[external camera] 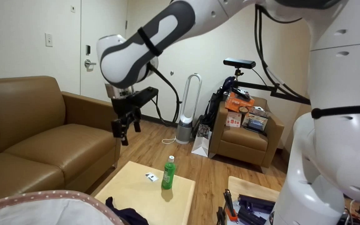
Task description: Take the tank top from the laundry bag and put it on the table
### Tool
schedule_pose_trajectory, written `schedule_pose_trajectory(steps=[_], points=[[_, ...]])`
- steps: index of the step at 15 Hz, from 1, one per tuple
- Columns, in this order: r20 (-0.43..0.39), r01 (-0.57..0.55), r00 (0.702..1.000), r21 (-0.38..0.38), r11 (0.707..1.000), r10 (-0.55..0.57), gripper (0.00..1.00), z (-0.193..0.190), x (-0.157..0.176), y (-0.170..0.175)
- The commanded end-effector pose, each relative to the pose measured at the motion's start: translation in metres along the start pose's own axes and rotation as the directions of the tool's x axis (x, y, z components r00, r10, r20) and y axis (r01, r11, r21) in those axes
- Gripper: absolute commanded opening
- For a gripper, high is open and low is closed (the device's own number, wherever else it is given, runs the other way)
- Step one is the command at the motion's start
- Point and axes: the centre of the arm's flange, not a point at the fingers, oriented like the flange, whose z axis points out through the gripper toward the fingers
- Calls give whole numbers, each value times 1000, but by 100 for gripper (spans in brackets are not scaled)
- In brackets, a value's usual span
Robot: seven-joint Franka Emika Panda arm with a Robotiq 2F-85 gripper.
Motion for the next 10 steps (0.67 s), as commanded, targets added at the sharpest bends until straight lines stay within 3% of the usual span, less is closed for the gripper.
schedule_pose_trajectory(steps=[1,6,7,8,10], points=[[-96,24,995,18,1000,-22,100,-83,-34,-29],[-214,20,977,141,990,10,100,-155,-47,-90],[-223,31,975,147,989,3,100,-161,-48,-101],[-228,41,973,121,992,-12,100,-152,-44,-83],[-238,50,971,126,991,-19,100,-159,-47,-101]])
